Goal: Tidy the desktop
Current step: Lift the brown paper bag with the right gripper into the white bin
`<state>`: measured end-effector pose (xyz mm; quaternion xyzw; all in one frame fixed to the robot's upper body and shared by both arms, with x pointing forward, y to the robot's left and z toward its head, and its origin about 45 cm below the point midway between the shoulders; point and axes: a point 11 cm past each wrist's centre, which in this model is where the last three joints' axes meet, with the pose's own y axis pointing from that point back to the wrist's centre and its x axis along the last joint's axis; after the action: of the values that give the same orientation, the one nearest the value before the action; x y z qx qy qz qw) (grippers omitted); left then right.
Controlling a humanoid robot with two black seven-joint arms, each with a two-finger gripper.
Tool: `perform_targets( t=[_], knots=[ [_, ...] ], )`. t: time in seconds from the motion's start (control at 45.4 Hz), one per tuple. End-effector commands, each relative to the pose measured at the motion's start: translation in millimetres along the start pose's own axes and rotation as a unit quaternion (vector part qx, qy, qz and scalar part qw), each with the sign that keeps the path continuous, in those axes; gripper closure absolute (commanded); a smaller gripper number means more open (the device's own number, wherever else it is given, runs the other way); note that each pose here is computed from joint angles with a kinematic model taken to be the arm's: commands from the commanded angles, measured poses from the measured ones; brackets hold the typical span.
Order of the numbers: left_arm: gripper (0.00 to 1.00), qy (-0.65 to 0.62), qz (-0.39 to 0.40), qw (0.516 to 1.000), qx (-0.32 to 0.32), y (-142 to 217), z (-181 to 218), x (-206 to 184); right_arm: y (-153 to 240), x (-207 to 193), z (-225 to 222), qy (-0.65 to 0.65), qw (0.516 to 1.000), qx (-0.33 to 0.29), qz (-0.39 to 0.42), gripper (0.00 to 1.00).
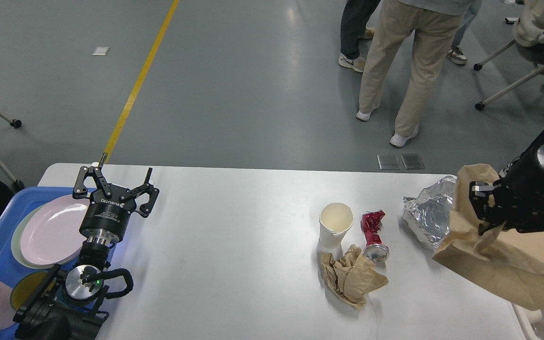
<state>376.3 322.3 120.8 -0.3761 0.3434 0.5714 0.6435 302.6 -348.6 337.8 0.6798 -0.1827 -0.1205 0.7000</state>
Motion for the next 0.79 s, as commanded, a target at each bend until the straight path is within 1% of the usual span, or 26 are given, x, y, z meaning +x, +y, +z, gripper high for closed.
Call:
perform_targets(
  t=[0.0, 0.11, 0.198, 0.242, 0.308, 0.352, 0.484, 0.551, 0.617, 0.705, 0.771],
  knots=[
    [0.03, 0.000, 0.000, 1.000, 0.001, 0, 0, 0, -20, 22, 40, -0.063, 0.998, 0.000, 0.027, 1.00],
    [0.03, 0.000, 0.000, 1.000, 0.001, 0, 0, 0, -48, 39, 84, -0.109, 0.993, -0.021, 0.043, 1.00],
    [0.03, 0.000, 0.000, 1.000, 0.001, 0, 0, 0, -70, 64, 121, -0.136, 0.986, -0.051, 0.087, 1.00],
    [0.03, 0.000, 0.000, 1.000, 0.000, 0, 0, 0, -87, 73, 136, -0.143, 0.981, -0.069, 0.108, 1.00],
    [0.03, 0.000, 0.000, 1.000, 0.001, 0, 0, 0, -123, 76, 160, -0.148, 0.975, -0.099, 0.130, 1.00],
    [0.03, 0.000, 0.000, 1.000, 0.000, 0, 0, 0, -150, 82, 174, -0.159, 0.969, -0.105, 0.159, 1.00],
    [0.03, 0.000, 0.000, 1.000, 0.001, 0, 0, 0, -183, 88, 199, -0.172, 0.958, -0.116, 0.197, 1.00],
    [0.03, 0.000, 0.000, 1.000, 0.000, 0, 0, 0, -203, 89, 196, -0.156, 0.957, -0.124, 0.212, 1.00],
    [0.03, 0.000, 0.000, 1.000, 0.001, 0, 0, 0, -224, 86, 191, -0.139, 0.956, -0.130, 0.222, 1.00],
    [0.03, 0.000, -0.001, 1.000, 0.000, -1, 0, -1, -247, 76, 200, -0.118, 0.949, -0.153, 0.249, 1.00],
    [0.03, 0.000, -0.001, 1.000, 0.000, -1, 0, -1, -265, 64, 201, -0.108, 0.944, -0.158, 0.267, 1.00]
  ],
)
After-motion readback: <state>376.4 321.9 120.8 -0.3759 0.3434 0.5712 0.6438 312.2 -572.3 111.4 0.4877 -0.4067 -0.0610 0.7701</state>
